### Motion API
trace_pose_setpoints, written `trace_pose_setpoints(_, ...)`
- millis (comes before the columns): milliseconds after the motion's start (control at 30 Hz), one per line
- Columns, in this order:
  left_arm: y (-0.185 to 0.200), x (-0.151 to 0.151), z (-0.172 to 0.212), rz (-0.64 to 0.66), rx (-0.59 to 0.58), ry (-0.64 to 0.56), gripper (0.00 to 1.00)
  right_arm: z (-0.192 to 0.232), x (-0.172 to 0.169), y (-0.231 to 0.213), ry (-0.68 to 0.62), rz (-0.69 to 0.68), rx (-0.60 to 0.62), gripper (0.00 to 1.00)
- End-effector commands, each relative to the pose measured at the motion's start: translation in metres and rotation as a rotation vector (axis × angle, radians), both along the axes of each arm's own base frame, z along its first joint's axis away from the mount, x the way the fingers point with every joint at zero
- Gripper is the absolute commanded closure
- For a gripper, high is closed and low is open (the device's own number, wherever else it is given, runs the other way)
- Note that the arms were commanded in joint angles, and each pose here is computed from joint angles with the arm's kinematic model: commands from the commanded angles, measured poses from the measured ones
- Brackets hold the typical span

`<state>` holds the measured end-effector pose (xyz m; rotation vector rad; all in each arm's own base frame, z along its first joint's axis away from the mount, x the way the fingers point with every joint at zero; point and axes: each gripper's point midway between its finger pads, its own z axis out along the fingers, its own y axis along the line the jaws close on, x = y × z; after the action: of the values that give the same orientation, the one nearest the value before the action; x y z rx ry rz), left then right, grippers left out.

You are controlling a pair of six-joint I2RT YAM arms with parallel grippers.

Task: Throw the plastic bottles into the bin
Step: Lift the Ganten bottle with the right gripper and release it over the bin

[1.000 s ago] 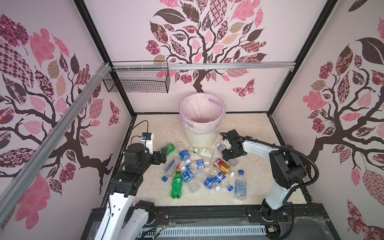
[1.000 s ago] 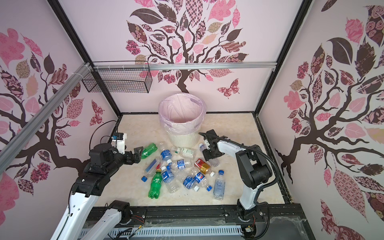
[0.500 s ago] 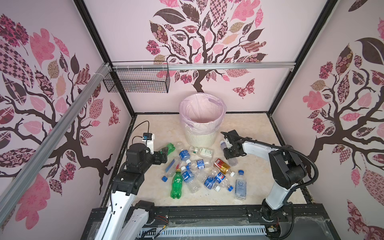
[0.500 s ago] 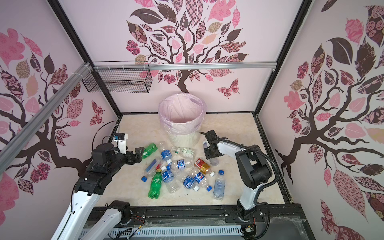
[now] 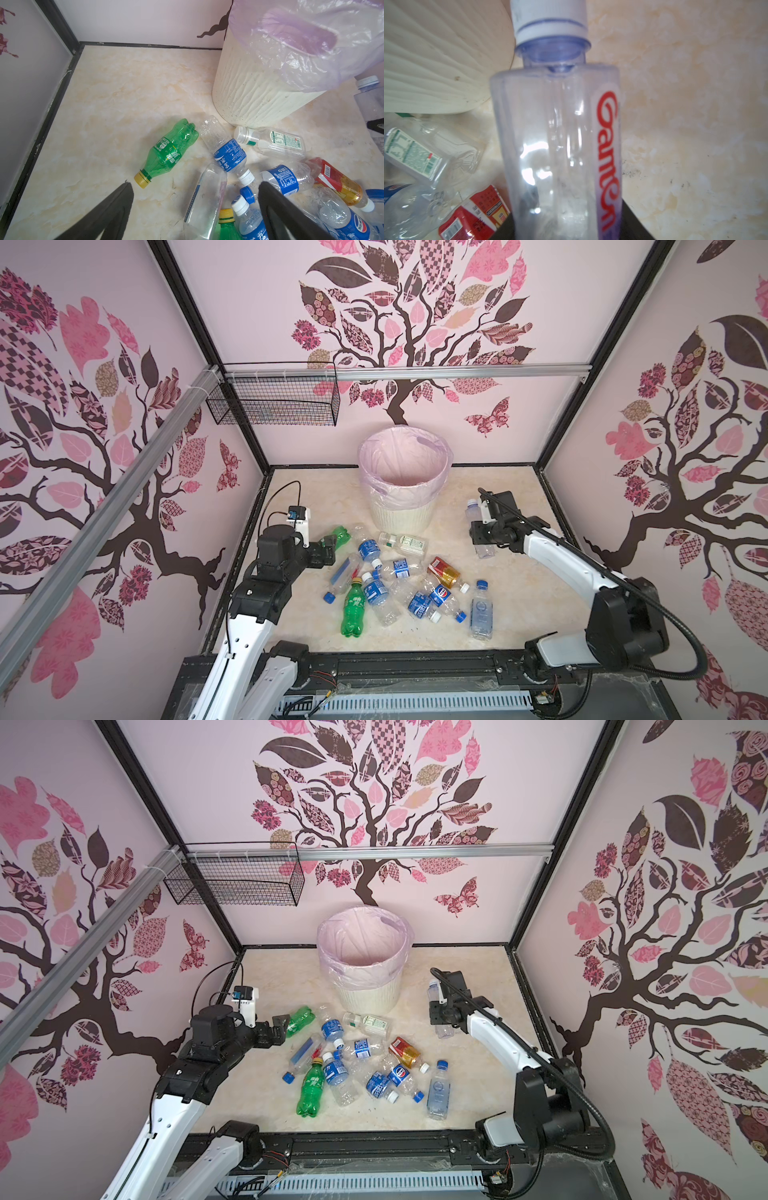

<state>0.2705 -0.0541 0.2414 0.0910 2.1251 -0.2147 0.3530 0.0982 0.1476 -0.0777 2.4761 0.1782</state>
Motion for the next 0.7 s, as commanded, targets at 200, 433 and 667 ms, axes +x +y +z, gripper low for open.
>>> trace_pose_setpoints(200,-0.003,0.004,0.004,-0.025,-0.016,-0.011,0.02,0.121,-0.034,0.011,-0.374,0.097,0.178,0.47)
trace_pose_setpoints(433,-0.003,0.005,0.004,-0.03,-0.015,-0.005,0.02,0.201,-0.081,0.018,-0.645,0.22,0.295,0.44)
trace_pose_setpoints(667,-0.001,0.001,0.003,-0.033,0.01,0.007,0.02,0.272,-0.062,0.048,-0.763,0.342,0.413,0.47)
